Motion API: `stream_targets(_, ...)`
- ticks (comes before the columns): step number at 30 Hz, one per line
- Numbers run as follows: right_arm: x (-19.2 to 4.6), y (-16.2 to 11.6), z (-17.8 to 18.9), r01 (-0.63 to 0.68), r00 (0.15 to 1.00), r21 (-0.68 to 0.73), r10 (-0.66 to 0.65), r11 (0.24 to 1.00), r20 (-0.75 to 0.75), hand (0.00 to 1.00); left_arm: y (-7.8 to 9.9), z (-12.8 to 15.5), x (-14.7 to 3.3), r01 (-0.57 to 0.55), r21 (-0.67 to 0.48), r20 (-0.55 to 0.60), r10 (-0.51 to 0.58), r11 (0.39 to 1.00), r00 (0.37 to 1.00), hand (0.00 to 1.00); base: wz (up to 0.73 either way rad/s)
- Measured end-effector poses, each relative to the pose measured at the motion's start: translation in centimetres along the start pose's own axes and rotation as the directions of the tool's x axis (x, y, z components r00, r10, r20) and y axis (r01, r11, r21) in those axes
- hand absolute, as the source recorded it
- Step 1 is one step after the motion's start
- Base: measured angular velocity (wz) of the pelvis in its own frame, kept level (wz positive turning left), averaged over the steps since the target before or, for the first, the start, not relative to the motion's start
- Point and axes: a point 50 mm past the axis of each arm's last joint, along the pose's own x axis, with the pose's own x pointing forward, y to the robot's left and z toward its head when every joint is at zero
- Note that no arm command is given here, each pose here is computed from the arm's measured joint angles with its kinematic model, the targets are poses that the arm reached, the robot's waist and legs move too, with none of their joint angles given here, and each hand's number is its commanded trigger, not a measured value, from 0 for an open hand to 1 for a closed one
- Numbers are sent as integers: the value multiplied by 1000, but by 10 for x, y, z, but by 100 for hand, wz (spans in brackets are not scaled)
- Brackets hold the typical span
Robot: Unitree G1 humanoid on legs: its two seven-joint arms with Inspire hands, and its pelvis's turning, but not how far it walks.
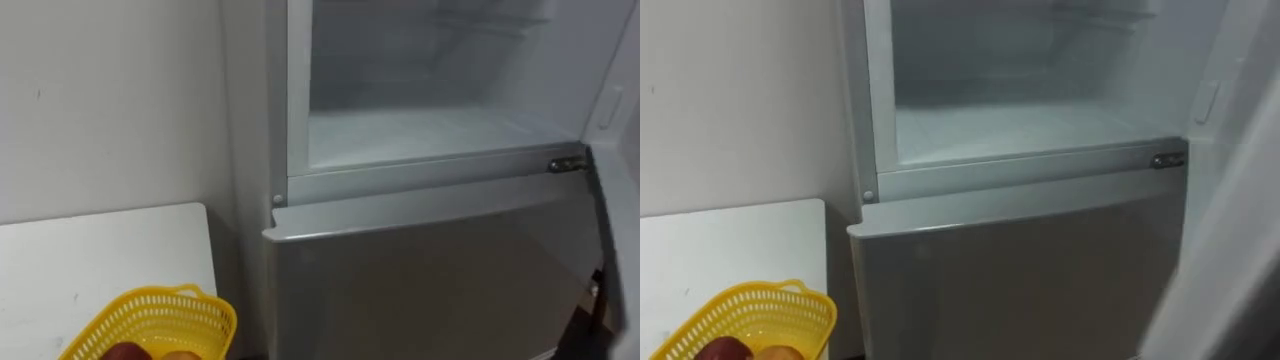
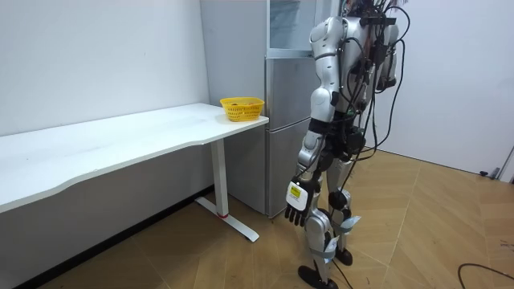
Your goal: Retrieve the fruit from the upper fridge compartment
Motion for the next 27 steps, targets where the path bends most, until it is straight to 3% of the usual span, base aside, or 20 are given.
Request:
stream_targets(4, -5, 21, -20, -198, 976, -81, 189, 977, -106, 0, 7, 5, 0, 7, 41, -12, -6, 999, 1000, 0, 1)
stream_targets(8, -9, 23, -36, -287, 946, -126, 260, 950, -195, 0, 9, 13, 1, 2, 65, -9, -1, 998, 1000, 0, 1)
stream_targets(13, -20, 25, -68, -430, 850, -137, 349, 892, -396, 0, 10, 16, 2, 7, 78, -19, -6, 997, 1000, 0, 2)
stream_targets(22, -32, 22, -77, -569, 761, -222, 406, 791, -506, 0, 10, 12, 1, 18, 93, -63, -12, 996, 998, 0, 1)
stream_targets(27, -46, 8, -94, -615, 680, -192, 391, 764, -620, 0, 17, 18, 1, 0, 108, -65, 7, 994, 998, 0, 10)
